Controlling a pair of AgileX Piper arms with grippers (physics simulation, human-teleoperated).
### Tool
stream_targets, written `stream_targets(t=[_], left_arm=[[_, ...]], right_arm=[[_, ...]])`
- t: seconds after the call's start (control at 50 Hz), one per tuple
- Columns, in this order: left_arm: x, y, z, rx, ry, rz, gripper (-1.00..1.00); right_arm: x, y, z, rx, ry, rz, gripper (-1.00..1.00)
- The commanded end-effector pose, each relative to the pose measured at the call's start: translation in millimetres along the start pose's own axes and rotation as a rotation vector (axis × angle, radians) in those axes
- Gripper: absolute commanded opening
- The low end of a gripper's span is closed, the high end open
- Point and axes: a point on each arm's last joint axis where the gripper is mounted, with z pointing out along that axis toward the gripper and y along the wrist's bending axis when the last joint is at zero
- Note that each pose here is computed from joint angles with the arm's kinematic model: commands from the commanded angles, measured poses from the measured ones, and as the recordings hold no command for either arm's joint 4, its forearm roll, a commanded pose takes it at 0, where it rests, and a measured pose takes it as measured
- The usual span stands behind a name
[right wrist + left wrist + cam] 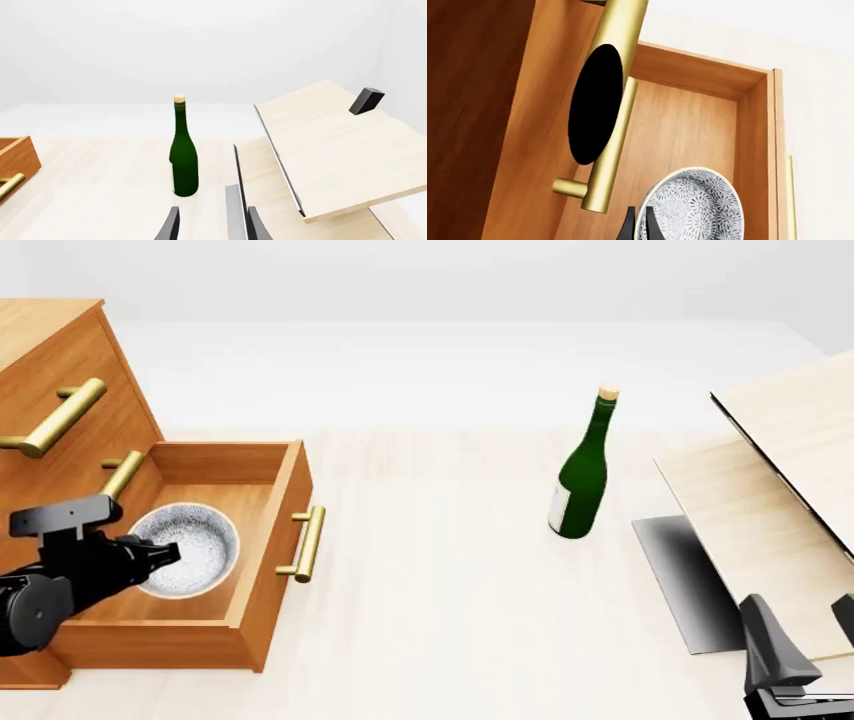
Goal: Put the bowl in the bottom drawer of the cabinet and close it.
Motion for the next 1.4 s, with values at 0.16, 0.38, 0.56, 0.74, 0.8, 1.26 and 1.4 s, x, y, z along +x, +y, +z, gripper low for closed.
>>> stream_targets(t=[0.16, 0.38, 0.56, 0.74, 0.8, 1.26, 1.4], left_arm=[[3.0, -0.6, 5.3, 0.000, 0.011, -0.004, -1.00], [6.9, 1.1, 8.6, -0.005, 0.021, -0.004, -1.00], [9.5, 1.8, 11.6, -0.007, 0.030, -0.003, -1.00], [10.4, 3.9, 15.6, -0.014, 0.037, -0.006, -1.00], [11.2, 4.7, 17.3, -0.017, 0.039, -0.006, -1.00], [13.5, 5.2, 22.3, -0.019, 0.052, -0.005, -1.00], [15.3, 4.9, 24.7, -0.018, 0.062, -0.005, -1.00]], right_arm=[[0.2, 0.0, -0.1, 0.000, 0.000, 0.000, 1.00], [0.2, 0.0, -0.1, 0.000, 0.000, 0.000, 1.00], [0.2, 0.0, -0.1, 0.000, 0.000, 0.000, 1.00], [0.2, 0.0, -0.1, 0.000, 0.000, 0.000, 1.00], [0.2, 0.0, -0.1, 0.000, 0.000, 0.000, 1.00], [0.2, 0.0, -0.1, 0.000, 0.000, 0.000, 1.00], [0.2, 0.0, 0.0, 0.000, 0.000, 0.000, 1.00]])
